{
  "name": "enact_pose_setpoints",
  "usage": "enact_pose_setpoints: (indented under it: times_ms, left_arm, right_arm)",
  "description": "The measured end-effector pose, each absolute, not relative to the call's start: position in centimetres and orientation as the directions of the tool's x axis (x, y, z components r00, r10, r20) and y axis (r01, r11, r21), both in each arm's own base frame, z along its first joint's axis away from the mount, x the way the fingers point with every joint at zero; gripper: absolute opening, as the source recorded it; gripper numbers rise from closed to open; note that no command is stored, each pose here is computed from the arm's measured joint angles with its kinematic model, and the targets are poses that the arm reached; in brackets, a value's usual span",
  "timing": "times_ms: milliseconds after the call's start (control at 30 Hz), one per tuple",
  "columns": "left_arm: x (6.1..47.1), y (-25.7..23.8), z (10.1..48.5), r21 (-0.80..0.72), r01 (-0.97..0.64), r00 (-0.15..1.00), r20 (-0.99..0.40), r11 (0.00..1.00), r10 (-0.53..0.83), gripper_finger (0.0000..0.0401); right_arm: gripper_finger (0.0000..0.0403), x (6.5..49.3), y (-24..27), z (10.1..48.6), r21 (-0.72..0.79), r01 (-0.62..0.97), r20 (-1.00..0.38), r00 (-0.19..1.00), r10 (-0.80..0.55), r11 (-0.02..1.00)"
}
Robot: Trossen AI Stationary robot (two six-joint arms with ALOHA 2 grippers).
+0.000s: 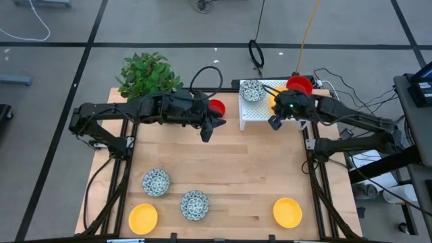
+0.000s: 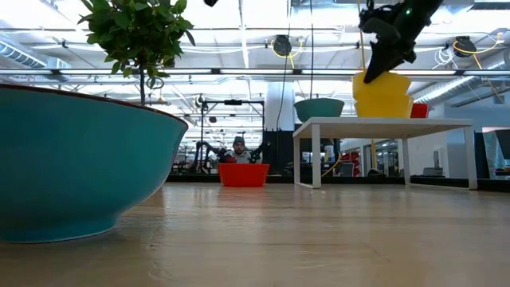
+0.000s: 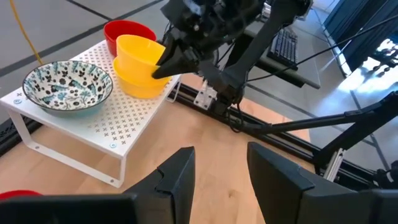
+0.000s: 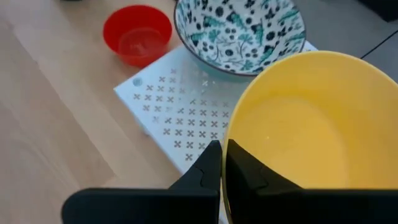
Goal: Pick & Place Mini bowls
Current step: Stack the yellow bowl on the yellow bowl on the shelf
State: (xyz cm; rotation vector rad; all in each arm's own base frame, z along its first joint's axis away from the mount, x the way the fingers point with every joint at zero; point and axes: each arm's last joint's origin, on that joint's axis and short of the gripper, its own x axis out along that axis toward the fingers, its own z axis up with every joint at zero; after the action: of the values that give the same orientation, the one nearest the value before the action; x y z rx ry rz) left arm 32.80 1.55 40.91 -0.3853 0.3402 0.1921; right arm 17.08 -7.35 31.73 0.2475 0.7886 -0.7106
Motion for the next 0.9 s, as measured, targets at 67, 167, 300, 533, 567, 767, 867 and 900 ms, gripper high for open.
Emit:
enact_pose_setpoints:
  times_ms: [67,167,300,533,567,767,867,900]
  left_arm:
    - [32.8,1.5,40.8,-0.334,-0.249,0.923,-0.366,0.909,0.119,0.0147]
    - [32.7,1.5,40.6,-0.331,-0.258,0.914,-0.388,0.908,0.118,0.0147]
    - [32.5,1.5,40.2,-0.340,-0.280,0.896,-0.428,0.898,0.117,0.0147]
    - [32.3,1.6,39.8,-0.321,-0.316,0.872,-0.469,0.893,0.140,0.0147]
    - [32.3,1.6,39.8,-0.316,-0.323,0.869,-0.472,0.892,0.147,0.0147]
    - [32.1,1.7,39.5,-0.287,-0.366,0.847,-0.498,0.885,0.188,0.0147]
    - [32.1,1.7,39.5,-0.283,-0.371,0.841,-0.505,0.884,0.192,0.0147]
    - [32.1,1.7,39.5,-0.282,-0.371,0.841,-0.505,0.884,0.192,0.0147]
  right_arm:
    - [0.0000,17.4,-7.6,31.4,-0.068,0.664,-0.733,0.473,-0.488,0.745]
    - [0.0000,17.8,-7.9,31.0,-0.083,0.663,-0.746,0.454,-0.487,0.744]
    - [0.0000,17.9,-8.2,30.8,-0.087,0.669,-0.754,0.439,-0.488,0.738]
    - [0.0006,17.8,-8.5,30.8,-0.087,0.680,-0.753,0.433,-0.495,0.728]
    - [0.0010,17.7,-8.5,30.8,-0.087,0.680,-0.753,0.434,-0.496,0.728]
    - [0.0042,17.7,-8.5,30.8,-0.087,0.682,-0.752,0.433,-0.497,0.726]
    - [0.0062,17.7,-8.5,30.8,-0.087,0.682,-0.752,0.433,-0.497,0.726]
    - [0.0069,17.7,-8.5,30.8,-0.088,0.682,-0.752,0.432,-0.497,0.726]
